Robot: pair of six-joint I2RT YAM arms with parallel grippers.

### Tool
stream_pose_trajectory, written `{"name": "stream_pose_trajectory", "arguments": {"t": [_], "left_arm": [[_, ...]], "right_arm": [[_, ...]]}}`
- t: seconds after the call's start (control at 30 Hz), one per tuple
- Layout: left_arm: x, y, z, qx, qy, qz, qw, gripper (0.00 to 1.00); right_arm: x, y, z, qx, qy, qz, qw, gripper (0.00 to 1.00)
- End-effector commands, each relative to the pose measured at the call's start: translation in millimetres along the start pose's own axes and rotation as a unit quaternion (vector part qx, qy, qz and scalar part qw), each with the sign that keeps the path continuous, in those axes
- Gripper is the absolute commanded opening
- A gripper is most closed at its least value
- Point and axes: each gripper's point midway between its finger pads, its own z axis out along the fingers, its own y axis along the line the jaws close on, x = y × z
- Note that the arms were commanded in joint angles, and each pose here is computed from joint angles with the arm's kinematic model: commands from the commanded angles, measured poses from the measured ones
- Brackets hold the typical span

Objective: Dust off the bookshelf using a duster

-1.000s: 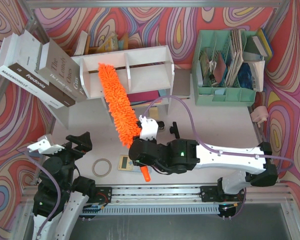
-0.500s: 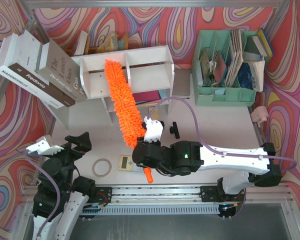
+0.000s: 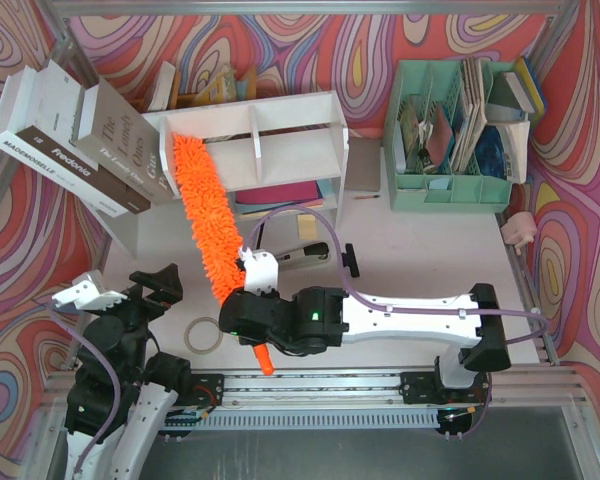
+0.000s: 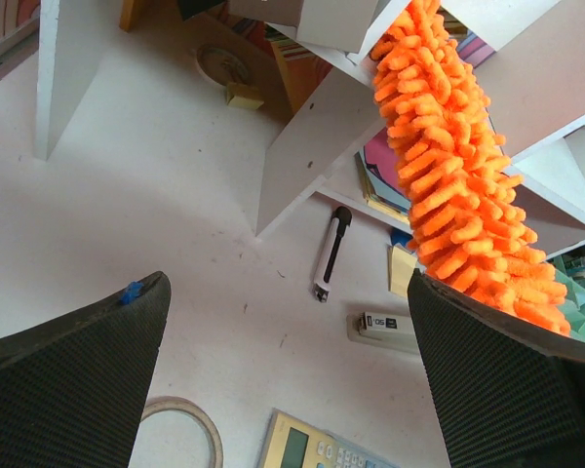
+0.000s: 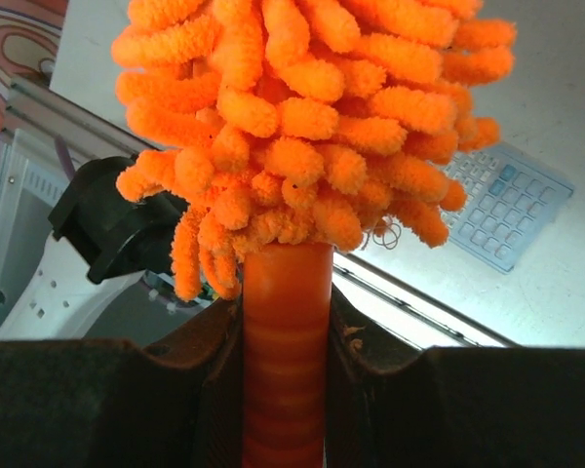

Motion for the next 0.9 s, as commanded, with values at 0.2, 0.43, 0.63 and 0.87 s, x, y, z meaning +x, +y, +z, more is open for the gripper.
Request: {"name": "stream_pose_trajectory", "arguments": {"t": [0.2, 0.43, 0.63, 0.87], "left_arm": [[1.9, 4.8, 0.3, -0.008, -0.003, 0.0, 1.0, 0.98], [3.3, 4.6, 1.4, -0.009, 0.0, 0.001, 1.0, 0.98], [2.8, 5.0, 1.4, -0.011, 0.0, 0.002, 1.0, 0.98], [2.2, 5.3, 1.1, -0.011, -0.002, 0.001, 1.0, 0.98]], "right_arm": [[-29.1, -57.3, -53.5, 0.061, -0.078, 0.063, 0.993, 0.0], [-30.3, -28.6, -44.0, 0.02, -0.067, 0.035, 0.997, 0.0], [-22.4, 23.4, -22.9, -0.035, -0.029, -0.027, 0.999, 0.0], [-26.8, -17.2, -36.1, 0.02, -0.056, 0.01, 0.998, 0.0]]}}
